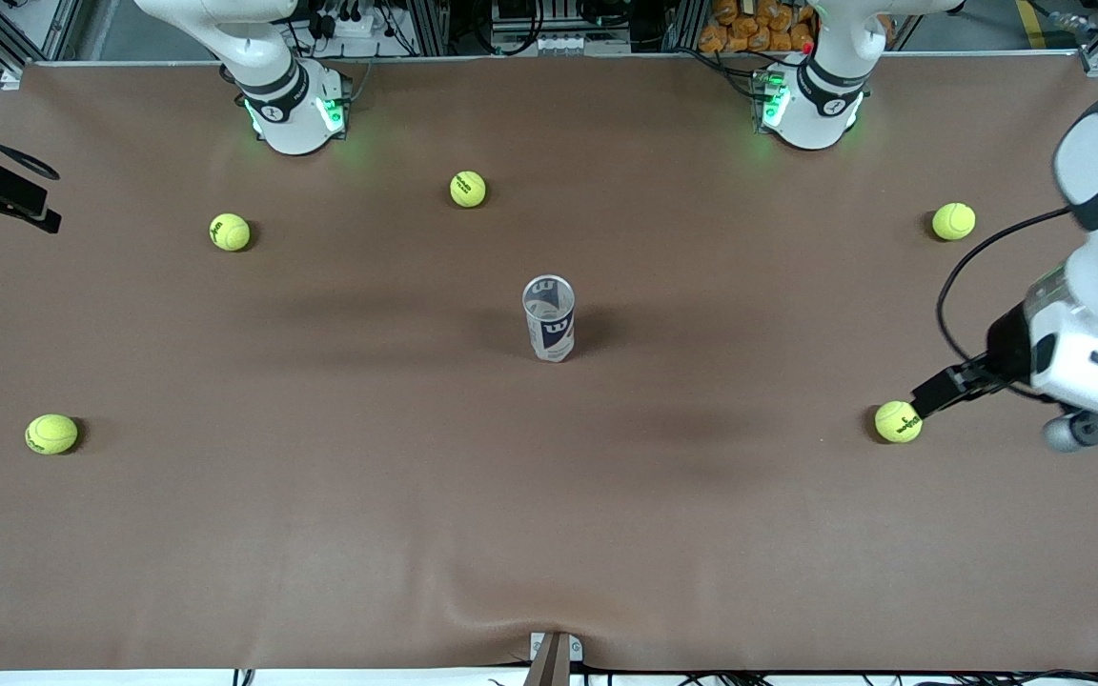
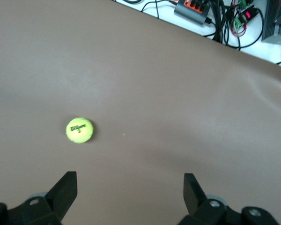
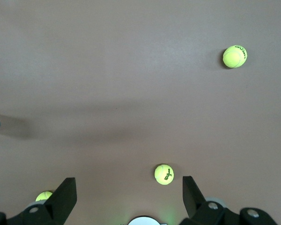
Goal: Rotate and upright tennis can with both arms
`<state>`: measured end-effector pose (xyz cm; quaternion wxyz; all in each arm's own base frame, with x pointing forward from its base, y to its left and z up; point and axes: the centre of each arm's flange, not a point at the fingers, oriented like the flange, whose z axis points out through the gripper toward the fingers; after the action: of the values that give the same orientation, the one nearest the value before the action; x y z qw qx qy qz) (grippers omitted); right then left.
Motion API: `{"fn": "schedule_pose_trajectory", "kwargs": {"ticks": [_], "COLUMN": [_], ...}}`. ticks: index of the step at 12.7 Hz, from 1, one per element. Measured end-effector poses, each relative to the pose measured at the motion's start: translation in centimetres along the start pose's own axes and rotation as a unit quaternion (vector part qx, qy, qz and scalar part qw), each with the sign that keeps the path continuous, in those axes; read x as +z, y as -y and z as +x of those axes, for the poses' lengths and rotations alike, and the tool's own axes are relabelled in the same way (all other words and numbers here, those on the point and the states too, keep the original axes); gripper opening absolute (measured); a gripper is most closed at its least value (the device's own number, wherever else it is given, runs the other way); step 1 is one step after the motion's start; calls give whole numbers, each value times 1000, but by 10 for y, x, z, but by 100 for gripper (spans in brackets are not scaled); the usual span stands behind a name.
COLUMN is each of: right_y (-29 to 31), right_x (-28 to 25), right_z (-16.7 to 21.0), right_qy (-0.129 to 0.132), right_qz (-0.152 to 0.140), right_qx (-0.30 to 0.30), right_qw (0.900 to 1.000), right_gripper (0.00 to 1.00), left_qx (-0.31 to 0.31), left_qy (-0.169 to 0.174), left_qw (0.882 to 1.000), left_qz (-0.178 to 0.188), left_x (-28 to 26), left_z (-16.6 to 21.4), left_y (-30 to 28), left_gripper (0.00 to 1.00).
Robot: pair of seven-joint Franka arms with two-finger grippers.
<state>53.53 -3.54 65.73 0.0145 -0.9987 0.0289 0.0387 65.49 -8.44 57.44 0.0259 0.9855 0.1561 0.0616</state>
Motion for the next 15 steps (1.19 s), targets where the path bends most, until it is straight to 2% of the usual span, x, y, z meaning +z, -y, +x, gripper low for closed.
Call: {"fn": "schedule_pose_trajectory", "kwargs": {"ticks": [4,6,8,12,15], "right_y": [0,0,0,0,0], "right_x": [0,0,0,0,0], "right_z": [0,0,0,0,0], "right_qy": [0,0,0,0,0], "right_qz": [0,0,0,0,0], "right_qx": [0,0,0,0,0], "right_qw": [1000,1000,1000,1000,1000], "right_gripper": [100,100,100,100,100], "left_qx": [31,37,43,48,49], "left_qy": [6,6,6,-3,-2], "left_qw": [999,999,999,999,999], "left_qz": [12,19,24,22,20], "left_x": [-46,-60,-66,-65,-58], "left_z": [-51,-86,-105,-82,-70], "left_y": [14,21,30,61,58], "left_gripper": [100,100,100,100,100]}}
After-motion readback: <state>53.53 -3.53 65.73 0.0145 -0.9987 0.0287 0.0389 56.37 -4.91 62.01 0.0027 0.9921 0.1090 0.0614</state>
